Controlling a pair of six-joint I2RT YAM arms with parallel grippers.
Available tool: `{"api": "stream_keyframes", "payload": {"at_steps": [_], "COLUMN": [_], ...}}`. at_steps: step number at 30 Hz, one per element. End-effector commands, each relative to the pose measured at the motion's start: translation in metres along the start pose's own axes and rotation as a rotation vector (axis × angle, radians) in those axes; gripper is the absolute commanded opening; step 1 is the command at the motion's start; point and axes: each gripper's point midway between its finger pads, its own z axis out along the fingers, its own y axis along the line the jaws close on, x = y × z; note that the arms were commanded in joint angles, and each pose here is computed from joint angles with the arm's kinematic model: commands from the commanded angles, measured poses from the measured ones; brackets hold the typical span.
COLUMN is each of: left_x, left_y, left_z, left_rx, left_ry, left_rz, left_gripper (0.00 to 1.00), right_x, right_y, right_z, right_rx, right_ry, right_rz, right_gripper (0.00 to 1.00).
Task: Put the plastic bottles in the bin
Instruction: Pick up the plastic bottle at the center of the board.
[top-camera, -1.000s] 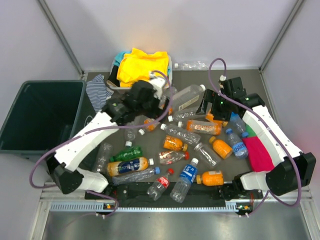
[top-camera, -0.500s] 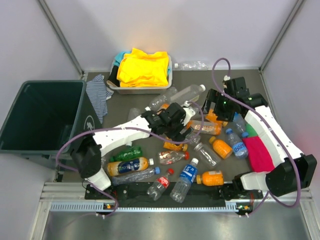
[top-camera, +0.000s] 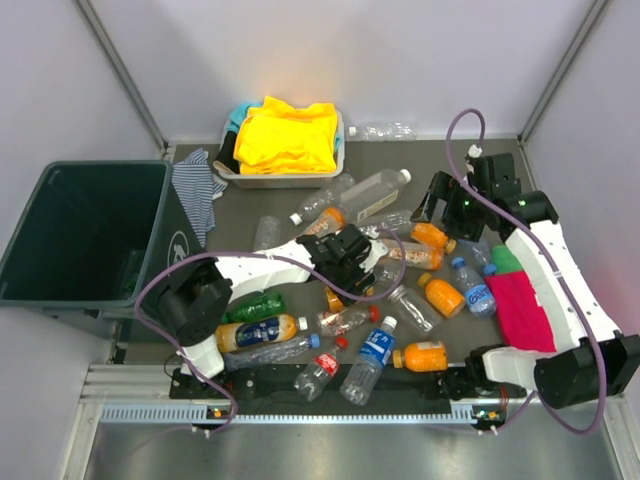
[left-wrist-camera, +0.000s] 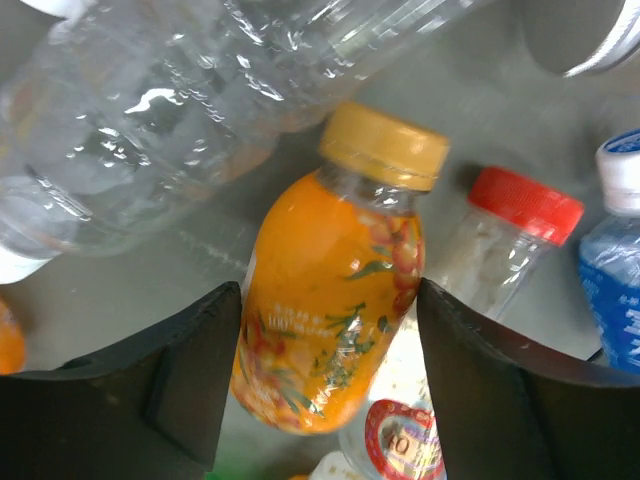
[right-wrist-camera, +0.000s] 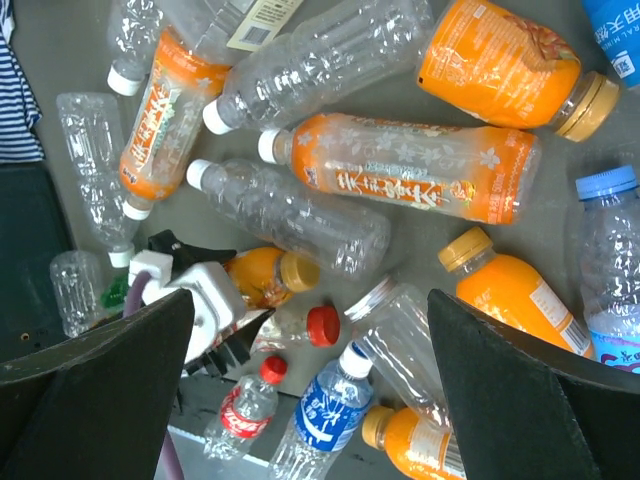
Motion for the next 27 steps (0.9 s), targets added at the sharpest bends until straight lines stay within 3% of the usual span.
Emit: {"api": "stream_keyframes", "payload": {"at_steps": [1,7,10,12,15,18,19,23,27], "left_x": [0.005,0.008,0.008,0.013,0.019,0.024,0.023,0.015,0.004], "left_y": [0.004,0.013,0.014,0.012,0.01,0.011,0.011,0.028,0.044], "left_z": [0.016,0.018,0.018,0.023,0.028,0.029,0.029,0.014,-0.016], "left_rx": [0.007,-0.043,-0.051,-0.042,-0.039,-0.052,-0.051,-0.159,-0.254], "left_ry": [-0.005,0.001,-0.015,-0.006,0.012,0.012,0.0,-0.048,-0.078], "left_rz": [-0.051,-0.085,-0.113,-0.132,-0.159,-0.188,-0.196,-0.238,-0.264], "left_gripper": [0.68,0.51,0.51,0.59,0.61,0.54,0.44,0.23,0.18], "right_x": [-0.013,-0.011,-0.01,-0.008,-0.006,-0.003,-0.003,-0.003,-0.006], "right_y": [0.008,0.004,0.003,0.003,0.002,0.001,0.0,0.001,0.004], "right_z": [-0.017,-0.016,-0.018,-0.019,-0.023,-0.024,-0.024,-0.025,-0.028], "right_rx": [-0.026,-0.014,-0.013,-0.014,-0.017,-0.018,-0.017,-0.021,-0.027], "right_ry": [-0.059,-0.06,-0.066,-0.07,-0.079,-0.078,-0.079,-0.08,-0.087], "right_rz": [-0.008,-0.004,-0.002,-0.001,-0.001,0.001,0.002,0.0,-0.003], "right_gripper": [0.99,0.99,0.99,0.99,0.99,0.99,0.99,0.99,0.99]}}
